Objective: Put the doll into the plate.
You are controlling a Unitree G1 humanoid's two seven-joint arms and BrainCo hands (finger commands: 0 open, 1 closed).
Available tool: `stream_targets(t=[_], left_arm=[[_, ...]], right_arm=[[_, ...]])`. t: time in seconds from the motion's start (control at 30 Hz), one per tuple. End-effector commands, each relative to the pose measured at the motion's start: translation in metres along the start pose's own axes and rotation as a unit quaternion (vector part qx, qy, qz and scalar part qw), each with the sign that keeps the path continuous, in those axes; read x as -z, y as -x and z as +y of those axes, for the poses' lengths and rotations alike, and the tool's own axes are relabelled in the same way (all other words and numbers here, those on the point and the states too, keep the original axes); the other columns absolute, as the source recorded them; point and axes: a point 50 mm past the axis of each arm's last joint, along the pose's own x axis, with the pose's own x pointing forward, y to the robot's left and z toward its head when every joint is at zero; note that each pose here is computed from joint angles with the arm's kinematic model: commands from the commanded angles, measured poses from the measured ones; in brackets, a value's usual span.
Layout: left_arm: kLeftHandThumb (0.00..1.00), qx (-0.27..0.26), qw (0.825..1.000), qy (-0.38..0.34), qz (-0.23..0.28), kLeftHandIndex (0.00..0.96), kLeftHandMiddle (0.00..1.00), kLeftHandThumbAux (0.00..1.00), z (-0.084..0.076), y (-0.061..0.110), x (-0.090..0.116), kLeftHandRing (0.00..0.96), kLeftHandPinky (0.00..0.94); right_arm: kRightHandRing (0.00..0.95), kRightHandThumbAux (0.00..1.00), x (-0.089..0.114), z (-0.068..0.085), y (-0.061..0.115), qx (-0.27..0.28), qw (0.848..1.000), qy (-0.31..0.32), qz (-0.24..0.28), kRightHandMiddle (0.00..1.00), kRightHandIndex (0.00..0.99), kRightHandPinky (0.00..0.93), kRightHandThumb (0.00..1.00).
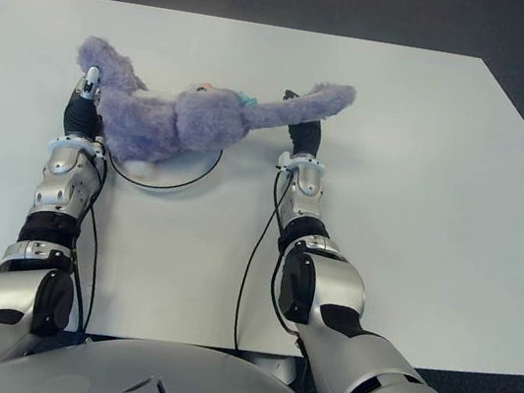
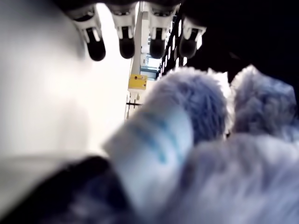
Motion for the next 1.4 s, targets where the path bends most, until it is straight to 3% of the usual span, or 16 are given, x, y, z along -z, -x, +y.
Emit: stream_targets(t=[0.03,0.37,0.57,0.63,0.7,0.97,1.2,1.4], left_arm=[[0.000,0.017,0.991,0.040,0.129,0.000,0.000,0.356,-0.011,0.027,0.066,0.000,0.000],[0.000,0.035,0.992,0.041,0.112,0.000,0.039,0.365,-0.011,0.049,0.095,0.000,0.000],[0.000,0.045,0.994,0.040,0.091,0.000,0.050,0.374,-0.014,0.058,0.102,0.006,0.000],[0.000,0.044,0.994,0.040,0.087,0.000,0.049,0.379,-0.014,0.062,0.104,0.007,0.000],[0.000,0.041,0.995,0.041,0.082,0.000,0.048,0.396,-0.014,0.067,0.108,0.007,0.000],[0.000,0.007,0.993,0.076,0.085,0.000,0.052,0.445,-0.016,0.094,0.127,0.015,0.000],[0.000,-0.023,0.981,0.145,0.125,0.000,0.054,0.452,-0.017,0.105,0.143,0.026,0.009],[0.000,-0.025,0.975,0.163,0.146,0.003,0.061,0.444,-0.014,0.109,0.149,0.033,0.019]], right_arm=[[0.176,0.741,0.101,-0.009,0.082,0.059,0.975,-0.051,0.208,0.219,0.397,0.165,0.685],[0.155,0.744,0.102,-0.008,0.082,0.041,0.976,-0.024,0.215,0.182,0.395,0.164,0.674],[0.149,0.745,0.102,-0.009,0.083,0.032,0.976,-0.011,0.214,0.166,0.395,0.163,0.672],[0.137,0.877,0.103,-0.009,0.083,0.031,0.976,-0.008,0.215,0.152,0.167,0.150,0.227],[0.135,0.908,0.103,-0.010,0.083,0.031,0.976,-0.007,0.214,0.149,0.133,0.152,0.146],[0.142,0.940,0.102,-0.011,0.084,0.034,0.977,-0.010,0.209,0.157,0.140,0.160,0.164],[0.150,0.931,0.102,-0.011,0.084,0.041,0.978,-0.016,0.206,0.161,0.148,0.170,0.193],[0.147,0.933,0.103,-0.012,0.084,0.037,0.977,-0.008,0.211,0.164,0.146,0.163,0.210]])
